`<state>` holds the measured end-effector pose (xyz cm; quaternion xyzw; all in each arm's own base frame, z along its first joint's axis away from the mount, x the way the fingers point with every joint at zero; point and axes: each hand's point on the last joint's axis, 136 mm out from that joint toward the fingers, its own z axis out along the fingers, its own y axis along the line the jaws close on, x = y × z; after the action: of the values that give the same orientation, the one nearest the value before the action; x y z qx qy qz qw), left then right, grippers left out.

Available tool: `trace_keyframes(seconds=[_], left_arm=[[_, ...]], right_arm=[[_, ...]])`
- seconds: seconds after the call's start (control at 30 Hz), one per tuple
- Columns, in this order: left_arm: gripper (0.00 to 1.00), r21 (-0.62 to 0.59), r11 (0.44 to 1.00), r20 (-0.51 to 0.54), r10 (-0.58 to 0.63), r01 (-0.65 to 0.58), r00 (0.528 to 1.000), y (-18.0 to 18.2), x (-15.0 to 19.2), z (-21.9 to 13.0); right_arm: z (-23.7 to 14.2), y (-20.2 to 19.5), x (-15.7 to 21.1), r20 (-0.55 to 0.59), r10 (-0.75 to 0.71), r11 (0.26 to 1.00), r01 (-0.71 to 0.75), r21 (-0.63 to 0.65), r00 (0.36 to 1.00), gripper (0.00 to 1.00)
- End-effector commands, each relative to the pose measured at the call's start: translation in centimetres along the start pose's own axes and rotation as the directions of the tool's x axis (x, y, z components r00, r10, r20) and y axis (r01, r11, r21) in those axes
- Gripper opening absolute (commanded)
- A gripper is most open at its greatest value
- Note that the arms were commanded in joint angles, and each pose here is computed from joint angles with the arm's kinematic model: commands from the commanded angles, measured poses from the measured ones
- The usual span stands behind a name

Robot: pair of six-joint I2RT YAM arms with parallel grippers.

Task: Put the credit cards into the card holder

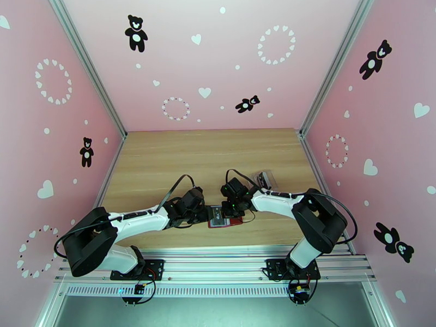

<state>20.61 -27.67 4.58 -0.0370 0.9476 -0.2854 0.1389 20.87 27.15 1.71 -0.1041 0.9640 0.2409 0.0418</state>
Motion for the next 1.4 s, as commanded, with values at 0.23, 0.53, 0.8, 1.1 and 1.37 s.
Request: trace_keyframes(seconds=[0.23,0.53,0.8,1.1,1.37], left_arm=[[0.44,0.01,1.0,-0.012,0.011,-0.011,1.0,-0.1,0.3,0.2],[0.44,0.009,1.0,-0.012,0.01,-0.01,1.0,0.0,0.4,0.2],[0.44,0.005,1.0,-0.012,0.009,-0.009,1.0,0.1,0.4,0.3],[0.44,0.006,1.0,-0.012,0.007,-0.007,1.0,0.1,0.4,0.3],[0.44,0.047,0.999,-0.021,0.017,-0.016,1.0,-1.1,0.4,0.3]], right_arm=[[-1.6,0.7,0.1,0.044,0.004,1.0,-0.003,-0.024,0.999,0.02],[-0.9,-0.4,0.6,0.019,0.009,1.0,-0.009,0.017,1.0,0.02],[0.1,-1.6,1.2,-0.003,0.01,0.998,-0.009,0.055,1.0,0.02],[1.4,-2.8,2.0,-0.038,0.018,0.996,-0.015,0.083,0.999,0.02],[1.7,-3.4,2.4,-0.046,0.017,0.995,-0.013,0.101,0.999,0.02]])
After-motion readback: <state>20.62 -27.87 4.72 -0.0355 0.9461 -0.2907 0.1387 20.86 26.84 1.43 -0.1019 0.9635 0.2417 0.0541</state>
